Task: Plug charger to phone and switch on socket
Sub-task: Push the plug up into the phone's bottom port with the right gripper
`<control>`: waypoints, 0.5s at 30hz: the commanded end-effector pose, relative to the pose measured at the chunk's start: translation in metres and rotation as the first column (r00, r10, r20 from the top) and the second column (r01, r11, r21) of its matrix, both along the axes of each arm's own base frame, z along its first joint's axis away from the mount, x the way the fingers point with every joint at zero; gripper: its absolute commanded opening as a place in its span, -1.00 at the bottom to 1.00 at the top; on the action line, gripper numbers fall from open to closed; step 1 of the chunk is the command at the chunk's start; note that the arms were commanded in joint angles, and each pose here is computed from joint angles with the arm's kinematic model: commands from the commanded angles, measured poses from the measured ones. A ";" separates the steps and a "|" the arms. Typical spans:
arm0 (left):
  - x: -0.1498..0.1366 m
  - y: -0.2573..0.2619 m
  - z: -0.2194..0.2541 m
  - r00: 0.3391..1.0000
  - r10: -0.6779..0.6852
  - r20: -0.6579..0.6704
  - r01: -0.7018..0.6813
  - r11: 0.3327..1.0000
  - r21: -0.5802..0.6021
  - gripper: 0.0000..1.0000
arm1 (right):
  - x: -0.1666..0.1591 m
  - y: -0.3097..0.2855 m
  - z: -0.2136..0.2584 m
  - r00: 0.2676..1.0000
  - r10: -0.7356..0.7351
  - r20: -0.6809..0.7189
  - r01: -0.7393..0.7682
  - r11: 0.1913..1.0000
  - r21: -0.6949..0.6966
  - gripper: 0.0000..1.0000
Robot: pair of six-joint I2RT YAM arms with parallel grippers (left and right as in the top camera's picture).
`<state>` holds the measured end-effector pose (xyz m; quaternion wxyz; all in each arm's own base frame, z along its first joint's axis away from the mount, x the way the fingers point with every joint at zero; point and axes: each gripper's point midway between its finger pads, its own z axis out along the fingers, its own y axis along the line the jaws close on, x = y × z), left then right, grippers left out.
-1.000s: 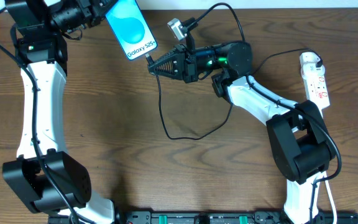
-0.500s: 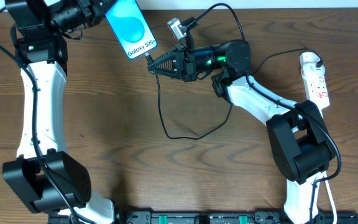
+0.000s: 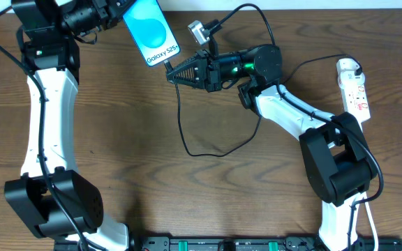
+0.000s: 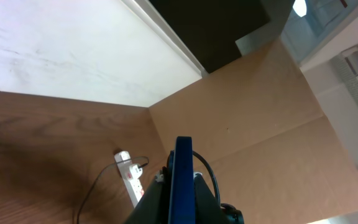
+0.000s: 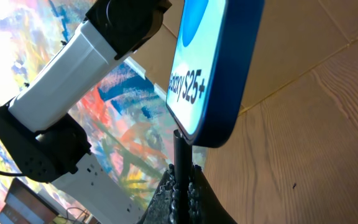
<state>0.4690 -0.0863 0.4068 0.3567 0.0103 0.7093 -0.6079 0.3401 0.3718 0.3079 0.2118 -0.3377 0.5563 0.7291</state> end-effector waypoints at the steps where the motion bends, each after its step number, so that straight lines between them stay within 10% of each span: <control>1: -0.007 -0.006 0.009 0.999 -0.026 0.037 0.026 1.000 0.010 -0.86 | 0.006 -0.001 0.006 0.999 -0.032 0.021 0.032 0.999 0.026 -0.97; 15: -0.015 -0.011 -0.001 0.992 -0.081 0.101 0.073 0.994 0.075 -0.85 | 0.020 0.000 0.015 0.994 -0.108 -0.023 0.109 0.992 0.068 -0.98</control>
